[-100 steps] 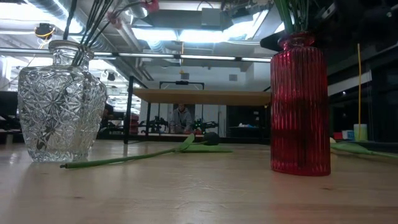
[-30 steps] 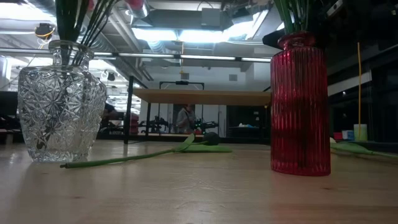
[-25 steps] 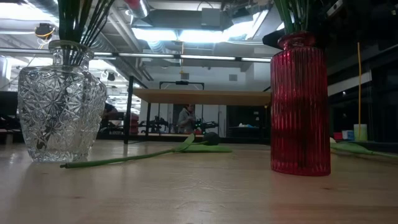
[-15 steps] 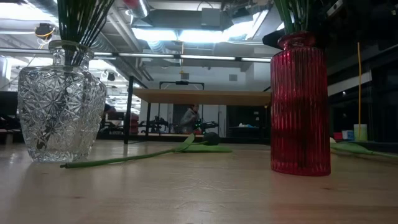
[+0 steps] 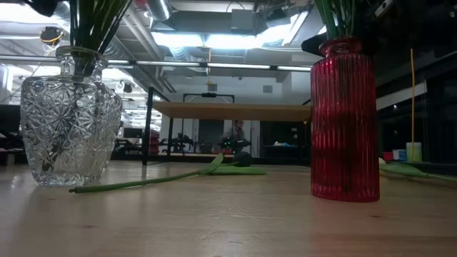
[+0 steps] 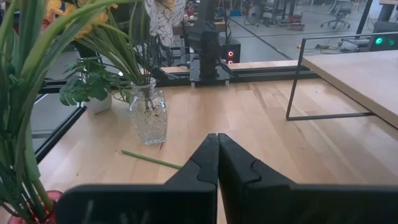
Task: Pick and place flowers into a vace then onto a shelf
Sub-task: Put the yellow flowers into the transparent vase, then put the white tulip into the transparent vase
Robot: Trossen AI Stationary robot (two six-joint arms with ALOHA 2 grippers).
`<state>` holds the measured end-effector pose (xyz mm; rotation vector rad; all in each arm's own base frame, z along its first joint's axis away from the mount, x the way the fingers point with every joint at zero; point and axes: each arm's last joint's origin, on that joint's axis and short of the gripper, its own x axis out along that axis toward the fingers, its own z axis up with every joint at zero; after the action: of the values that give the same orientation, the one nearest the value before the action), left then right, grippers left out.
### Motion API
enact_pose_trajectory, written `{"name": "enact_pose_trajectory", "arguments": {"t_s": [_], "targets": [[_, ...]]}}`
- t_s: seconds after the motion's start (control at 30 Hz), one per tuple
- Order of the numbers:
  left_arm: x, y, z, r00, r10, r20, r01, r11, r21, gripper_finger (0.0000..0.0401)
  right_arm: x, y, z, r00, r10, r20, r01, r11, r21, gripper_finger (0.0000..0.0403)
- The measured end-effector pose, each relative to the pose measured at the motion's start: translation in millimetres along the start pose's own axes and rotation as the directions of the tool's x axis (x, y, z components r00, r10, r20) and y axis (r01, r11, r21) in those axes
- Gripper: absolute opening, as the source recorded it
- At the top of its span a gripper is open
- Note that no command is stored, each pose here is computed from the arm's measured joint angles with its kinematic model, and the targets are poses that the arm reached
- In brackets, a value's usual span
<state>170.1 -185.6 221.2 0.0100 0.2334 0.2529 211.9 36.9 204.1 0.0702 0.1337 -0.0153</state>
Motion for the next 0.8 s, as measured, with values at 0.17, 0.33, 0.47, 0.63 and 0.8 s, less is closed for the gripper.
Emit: {"name": "enact_pose_trajectory", "arguments": {"t_s": [0.17, 0.33, 0.47, 0.63, 0.8], "targets": [[-7.4, 8.5, 17.8, 0.996, -0.083, -0.013, 0.083, 0.997, 0.002, 0.0185, 0.0, 0.0, 0.1, 1.000, 0.000, 0.000, 0.000, 1.000, -0.003, 0.0004], [-18.2, 23.5, 25.1, 0.990, -0.123, -0.074, 0.122, 0.992, -0.016, 0.0185, 0.0, 0.0, 0.0, 1.000, 0.000, 0.000, 0.000, 1.000, -0.003, 0.0004], [-24.3, 35.2, 24.0, 0.974, -0.167, -0.153, 0.159, 0.985, -0.068, 0.0185, 0.0, 0.0, 0.0, 1.000, 0.000, -0.001, 0.000, 1.000, -0.004, 0.0004], [-28.5, 42.5, 24.5, 0.961, -0.197, -0.194, 0.183, 0.979, -0.087, 0.0184, 0.0, 0.0, -0.1, 1.000, 0.000, -0.001, 0.000, 1.000, -0.005, 0.0004], [-34.5, 53.6, 30.0, 0.958, -0.211, -0.195, 0.200, 0.977, -0.076, 0.0184, 0.0, 0.0, -0.1, 1.000, 0.000, -0.001, 0.000, 1.000, -0.005, 0.0004]]}}
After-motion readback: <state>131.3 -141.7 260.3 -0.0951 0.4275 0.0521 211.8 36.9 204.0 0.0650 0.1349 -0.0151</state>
